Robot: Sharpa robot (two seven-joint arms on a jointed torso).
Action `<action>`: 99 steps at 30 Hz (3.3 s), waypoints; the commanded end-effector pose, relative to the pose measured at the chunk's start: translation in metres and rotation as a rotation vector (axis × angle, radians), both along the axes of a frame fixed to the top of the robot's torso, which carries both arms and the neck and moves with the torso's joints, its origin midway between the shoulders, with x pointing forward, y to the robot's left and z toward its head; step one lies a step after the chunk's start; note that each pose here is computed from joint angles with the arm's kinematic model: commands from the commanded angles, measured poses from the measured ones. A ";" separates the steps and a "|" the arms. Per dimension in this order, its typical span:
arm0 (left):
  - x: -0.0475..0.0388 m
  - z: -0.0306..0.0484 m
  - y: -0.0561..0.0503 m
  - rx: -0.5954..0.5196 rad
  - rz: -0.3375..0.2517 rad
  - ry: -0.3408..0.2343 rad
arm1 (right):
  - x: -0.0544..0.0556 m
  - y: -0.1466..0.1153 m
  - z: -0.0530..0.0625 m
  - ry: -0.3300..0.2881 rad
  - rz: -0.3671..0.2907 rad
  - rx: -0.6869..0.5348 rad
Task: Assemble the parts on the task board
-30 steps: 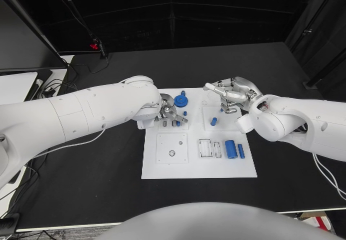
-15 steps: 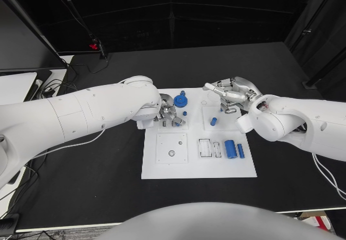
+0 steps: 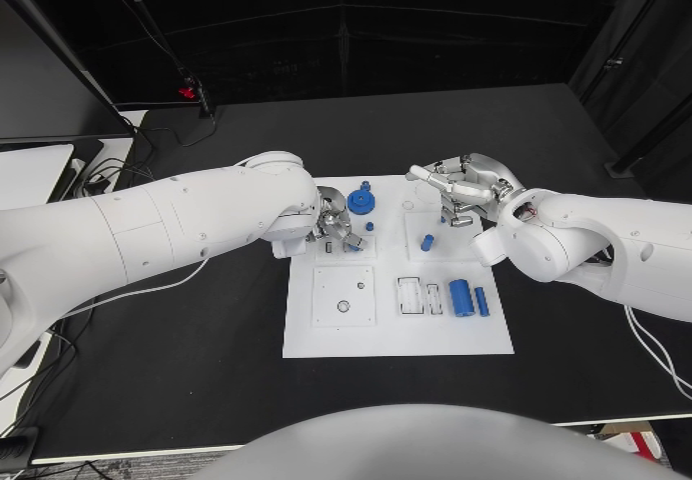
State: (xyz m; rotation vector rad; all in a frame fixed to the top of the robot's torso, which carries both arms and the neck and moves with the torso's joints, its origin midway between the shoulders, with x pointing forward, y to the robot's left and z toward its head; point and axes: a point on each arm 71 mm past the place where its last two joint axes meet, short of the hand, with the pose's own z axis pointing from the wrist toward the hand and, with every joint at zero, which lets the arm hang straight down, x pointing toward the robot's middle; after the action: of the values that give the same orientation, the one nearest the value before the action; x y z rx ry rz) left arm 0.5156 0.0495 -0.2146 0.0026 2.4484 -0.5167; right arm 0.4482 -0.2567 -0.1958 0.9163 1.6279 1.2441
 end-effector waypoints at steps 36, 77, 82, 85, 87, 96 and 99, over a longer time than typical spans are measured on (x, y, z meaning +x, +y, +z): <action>0.0011 0.0069 0.032 -0.072 0.023 -0.035 | 0.000 -0.002 -0.006 0.022 0.001 -0.006; 0.0023 0.0009 0.032 -0.011 0.037 -0.002 | -0.001 0.000 -0.006 0.014 0.006 -0.001; 0.0018 0.0004 0.029 -0.008 0.029 0.002 | -0.001 0.001 -0.005 0.014 0.009 0.001; 0.0015 0.0001 0.026 -0.005 0.023 0.006 | -0.001 0.002 -0.005 0.014 0.010 0.001; 0.0014 0.0000 0.025 -0.008 0.018 0.007 | -0.001 0.002 -0.005 0.014 0.010 0.001; 0.0002 -0.0016 0.024 0.013 0.005 0.027 | -0.001 0.002 -0.005 0.015 0.012 0.002; 0.0002 -0.0020 0.024 0.018 0.005 0.030 | -0.002 0.003 -0.005 0.015 0.014 0.003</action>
State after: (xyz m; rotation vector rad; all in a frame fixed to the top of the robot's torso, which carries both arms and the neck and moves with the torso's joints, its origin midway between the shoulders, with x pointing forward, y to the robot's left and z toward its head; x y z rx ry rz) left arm 0.5178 0.0735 -0.2139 -0.0250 2.4495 -0.5184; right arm 0.4473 -0.2563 -0.2024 0.9278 1.6480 1.2326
